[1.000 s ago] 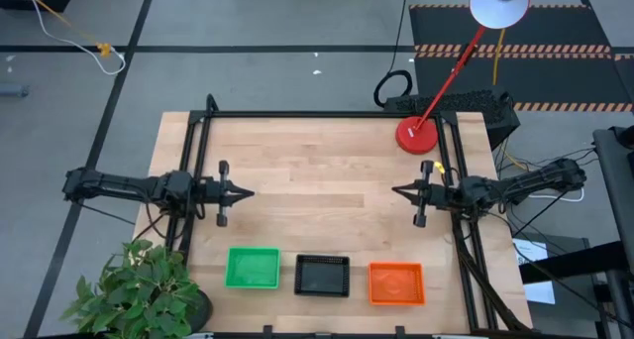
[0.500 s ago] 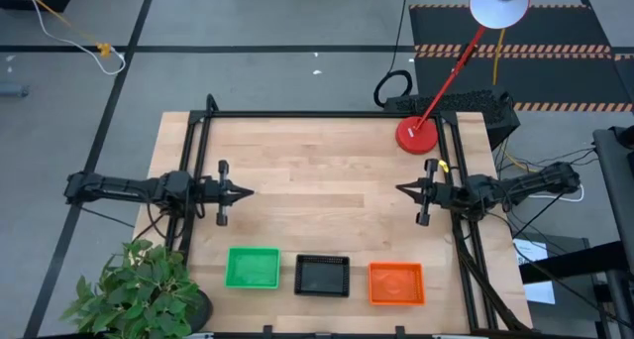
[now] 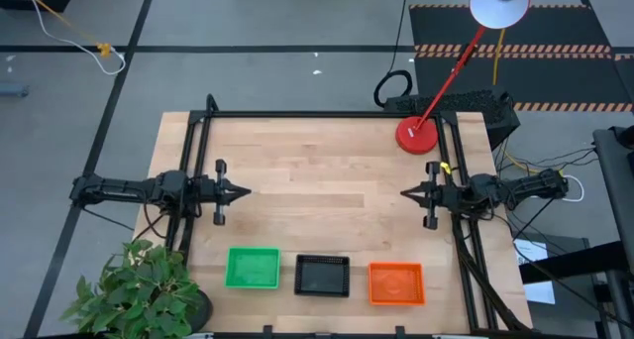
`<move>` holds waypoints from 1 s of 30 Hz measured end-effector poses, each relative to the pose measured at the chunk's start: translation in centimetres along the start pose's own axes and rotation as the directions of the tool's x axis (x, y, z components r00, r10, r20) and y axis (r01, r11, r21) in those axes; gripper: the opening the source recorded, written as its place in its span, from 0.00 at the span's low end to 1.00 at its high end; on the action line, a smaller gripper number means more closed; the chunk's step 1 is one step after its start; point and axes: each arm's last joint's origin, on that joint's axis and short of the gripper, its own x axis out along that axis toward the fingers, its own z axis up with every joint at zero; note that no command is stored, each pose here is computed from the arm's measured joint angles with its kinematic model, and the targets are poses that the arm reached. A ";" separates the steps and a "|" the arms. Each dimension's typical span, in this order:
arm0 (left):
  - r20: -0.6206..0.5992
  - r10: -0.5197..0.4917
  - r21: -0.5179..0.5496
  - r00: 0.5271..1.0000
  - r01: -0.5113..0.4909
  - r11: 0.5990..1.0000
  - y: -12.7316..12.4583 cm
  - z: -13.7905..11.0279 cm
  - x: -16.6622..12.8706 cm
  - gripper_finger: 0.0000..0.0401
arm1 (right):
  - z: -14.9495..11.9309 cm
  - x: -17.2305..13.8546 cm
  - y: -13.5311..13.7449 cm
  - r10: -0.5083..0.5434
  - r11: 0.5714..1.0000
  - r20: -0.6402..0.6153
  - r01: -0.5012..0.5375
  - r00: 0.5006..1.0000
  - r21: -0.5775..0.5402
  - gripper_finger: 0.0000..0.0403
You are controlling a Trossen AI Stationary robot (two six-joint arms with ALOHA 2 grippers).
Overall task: Stack baskets by color
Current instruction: Return to Home Position
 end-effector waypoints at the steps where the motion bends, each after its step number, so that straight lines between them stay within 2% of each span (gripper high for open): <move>1: 0.001 0.001 -0.001 1.000 -0.001 1.000 0.0 0.0 0.0 0.02 | 0.0 0.0 0.1 0.026 1.000 0.004 -0.026 1.000 0.001 0.00; 11: 0.049 0.009 0.008 0.999 -0.009 1.000 0.1 0.5 0.0 0.02 | -0.1 0.1 -0.2 0.086 0.996 0.029 -0.086 0.996 -0.007 0.00; 22: 0.108 0.020 0.073 0.994 -0.028 0.997 0.2 1.1 -0.1 0.02 | -0.5 0.2 -1.1 -0.011 1.000 -0.007 0.010 1.000 -0.026 0.00; 30: 0.104 0.018 0.029 0.994 -0.021 0.999 0.2 1.0 -0.1 0.01 | -1.4 0.1 -0.9 0.053 0.997 -0.089 -0.047 0.995 0.063 0.00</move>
